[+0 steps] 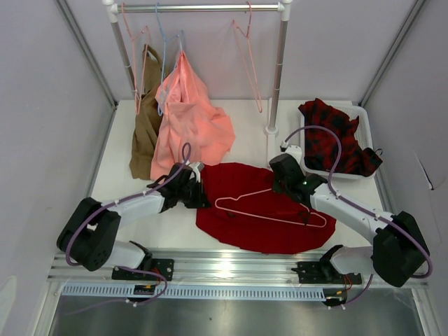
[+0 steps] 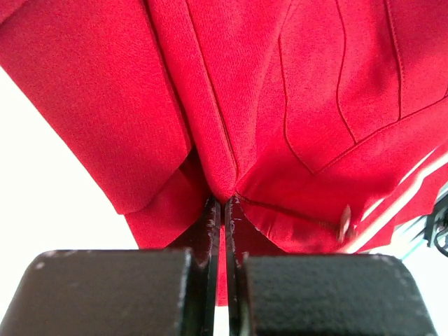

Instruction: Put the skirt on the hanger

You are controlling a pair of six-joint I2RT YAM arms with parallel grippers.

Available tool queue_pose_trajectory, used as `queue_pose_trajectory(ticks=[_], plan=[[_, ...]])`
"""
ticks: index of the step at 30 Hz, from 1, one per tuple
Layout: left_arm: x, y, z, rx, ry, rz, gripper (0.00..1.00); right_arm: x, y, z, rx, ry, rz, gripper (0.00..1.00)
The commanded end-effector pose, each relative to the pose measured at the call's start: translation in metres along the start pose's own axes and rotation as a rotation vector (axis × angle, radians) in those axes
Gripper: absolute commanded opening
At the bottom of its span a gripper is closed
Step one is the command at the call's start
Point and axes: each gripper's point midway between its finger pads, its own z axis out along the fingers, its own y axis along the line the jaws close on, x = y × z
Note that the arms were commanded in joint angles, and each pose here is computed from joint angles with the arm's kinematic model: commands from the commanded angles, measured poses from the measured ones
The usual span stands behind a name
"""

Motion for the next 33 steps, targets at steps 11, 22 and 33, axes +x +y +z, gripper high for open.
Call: queue_pose_trajectory(ticks=[11,22,33], plan=[[-0.003,-0.003,-0.015,0.027,-0.070,-0.009,0.24,-0.024,0.001,0.012,0.022,-0.027,0.095,0.00],[-0.027,-0.021,-0.069,-0.026,-0.251,0.051,0.43,-0.026,0.009,0.016,-0.032,0.003,0.164,0.00],[-0.003,-0.109,-0.059,0.024,-0.275,0.250,0.43,-0.031,0.021,0.022,-0.069,0.028,0.208,0.00]])
